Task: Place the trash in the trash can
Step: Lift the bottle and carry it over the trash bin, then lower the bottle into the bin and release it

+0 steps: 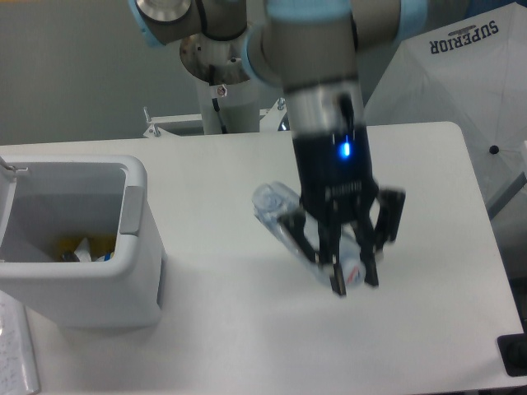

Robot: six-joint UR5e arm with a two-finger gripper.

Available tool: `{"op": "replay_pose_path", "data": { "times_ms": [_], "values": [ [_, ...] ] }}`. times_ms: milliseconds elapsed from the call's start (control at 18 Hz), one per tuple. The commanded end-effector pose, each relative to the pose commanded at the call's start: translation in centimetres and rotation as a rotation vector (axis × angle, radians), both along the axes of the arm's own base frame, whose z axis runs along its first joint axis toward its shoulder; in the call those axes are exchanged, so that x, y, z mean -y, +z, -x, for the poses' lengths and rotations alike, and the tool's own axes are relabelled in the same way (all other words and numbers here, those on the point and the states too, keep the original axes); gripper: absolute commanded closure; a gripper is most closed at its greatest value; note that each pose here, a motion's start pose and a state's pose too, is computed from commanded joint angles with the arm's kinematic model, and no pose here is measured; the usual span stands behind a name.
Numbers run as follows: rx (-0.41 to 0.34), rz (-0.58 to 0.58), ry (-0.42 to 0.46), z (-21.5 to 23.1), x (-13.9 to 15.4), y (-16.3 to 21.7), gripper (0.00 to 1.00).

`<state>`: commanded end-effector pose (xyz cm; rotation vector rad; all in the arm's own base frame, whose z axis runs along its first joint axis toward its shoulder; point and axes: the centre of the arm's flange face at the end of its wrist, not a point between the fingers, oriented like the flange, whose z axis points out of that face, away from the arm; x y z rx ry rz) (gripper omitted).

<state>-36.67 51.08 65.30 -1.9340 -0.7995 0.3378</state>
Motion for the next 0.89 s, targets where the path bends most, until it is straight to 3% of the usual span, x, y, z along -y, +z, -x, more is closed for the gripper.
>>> {"op": "replay_pose_path", "data": {
  "times_ms": [444, 889],
  "values": [
    [-0.066, 0.027, -0.226, -11.3, -4.8, 1.0, 0.76],
    [-0.039, 0.061, -0.374, -18.6, -9.8, -1.9, 0.76]
  ]
}}
